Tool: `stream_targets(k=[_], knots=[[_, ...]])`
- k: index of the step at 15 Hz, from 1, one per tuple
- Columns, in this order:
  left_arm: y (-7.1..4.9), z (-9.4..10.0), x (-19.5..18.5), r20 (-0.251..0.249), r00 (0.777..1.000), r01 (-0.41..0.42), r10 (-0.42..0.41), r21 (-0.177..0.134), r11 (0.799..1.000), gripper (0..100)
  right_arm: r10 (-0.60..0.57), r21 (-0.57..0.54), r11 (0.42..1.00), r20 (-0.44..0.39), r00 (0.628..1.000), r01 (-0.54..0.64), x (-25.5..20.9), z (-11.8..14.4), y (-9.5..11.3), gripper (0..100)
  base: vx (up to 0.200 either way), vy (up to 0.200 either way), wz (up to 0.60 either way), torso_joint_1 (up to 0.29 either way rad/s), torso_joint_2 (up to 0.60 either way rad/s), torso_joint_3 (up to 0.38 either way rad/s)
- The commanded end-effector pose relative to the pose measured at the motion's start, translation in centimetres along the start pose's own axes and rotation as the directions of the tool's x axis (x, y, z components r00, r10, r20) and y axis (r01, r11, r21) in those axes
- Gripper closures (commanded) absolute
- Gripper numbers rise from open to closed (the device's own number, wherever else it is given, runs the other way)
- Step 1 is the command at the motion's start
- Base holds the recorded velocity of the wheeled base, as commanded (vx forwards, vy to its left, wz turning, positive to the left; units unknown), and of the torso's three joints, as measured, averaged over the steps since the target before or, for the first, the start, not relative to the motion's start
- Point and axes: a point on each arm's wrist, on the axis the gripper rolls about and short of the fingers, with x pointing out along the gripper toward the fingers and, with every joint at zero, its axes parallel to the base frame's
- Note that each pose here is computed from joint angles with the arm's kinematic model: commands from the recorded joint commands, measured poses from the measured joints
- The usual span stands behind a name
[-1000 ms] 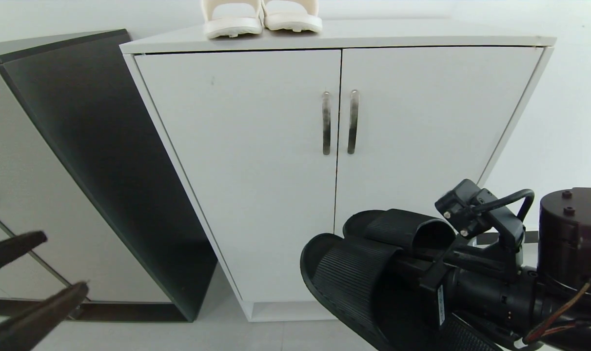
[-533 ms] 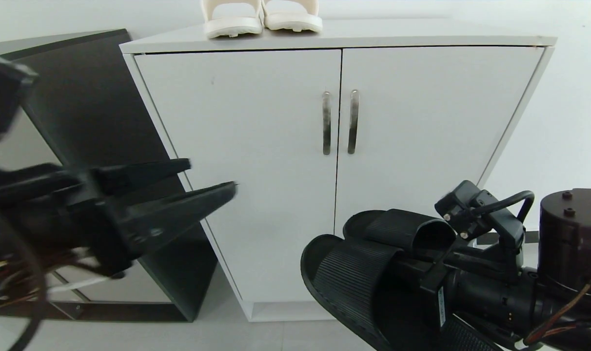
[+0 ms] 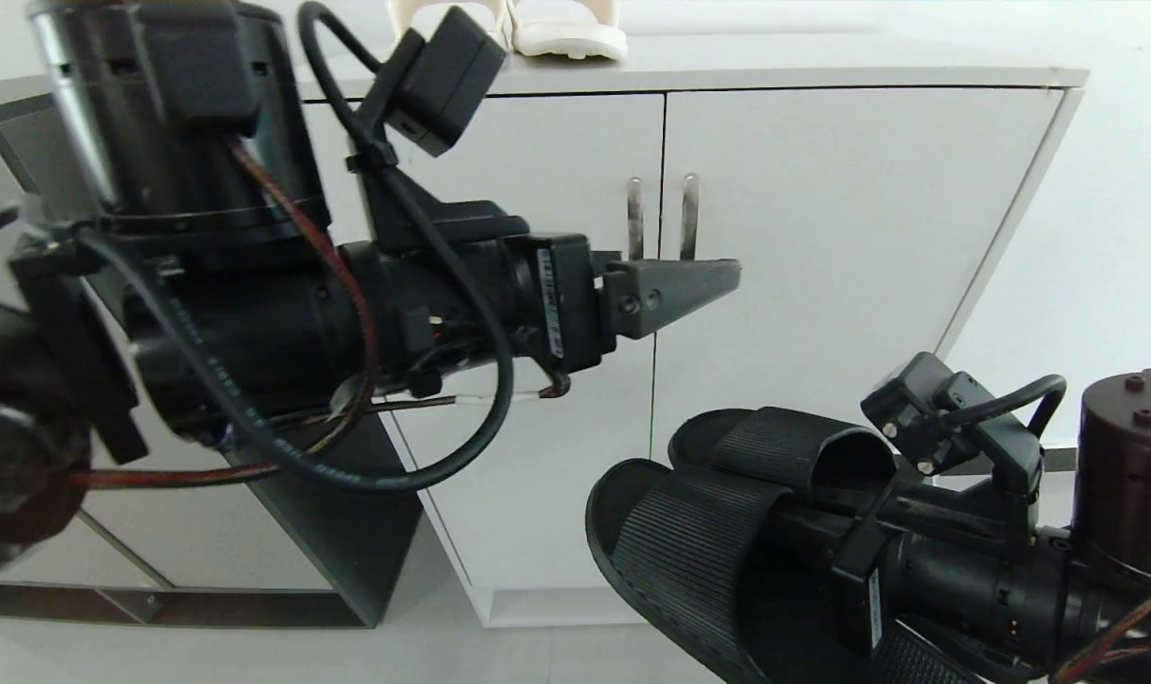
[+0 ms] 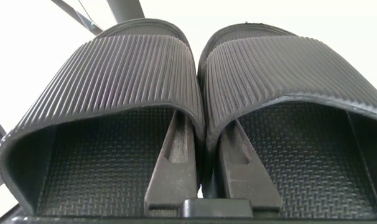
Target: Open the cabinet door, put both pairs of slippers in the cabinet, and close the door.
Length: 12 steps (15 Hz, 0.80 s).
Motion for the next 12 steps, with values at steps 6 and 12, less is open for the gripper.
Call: stream_targets(k=[6,12], knots=[[2.1,0.1,5.7,-0.037,0.990,0.134,-0.138,-0.098,0.986,0,0.000,-0.001,1.000,-0.008,1.000,0.000,0.0,-0.2,0.0,100,0.000,0.000,0.00,0.000,0.00,0.000],[4.4,1.5,6.7,0.005,0.999,0.043,-0.043,-0.093,0.995,0,-0.003,0.000,1.000,-0.012,1.000,0.003,0.1,-0.3,-0.1,100,0.000,0.000,0.00,0.000,0.00,0.000]])
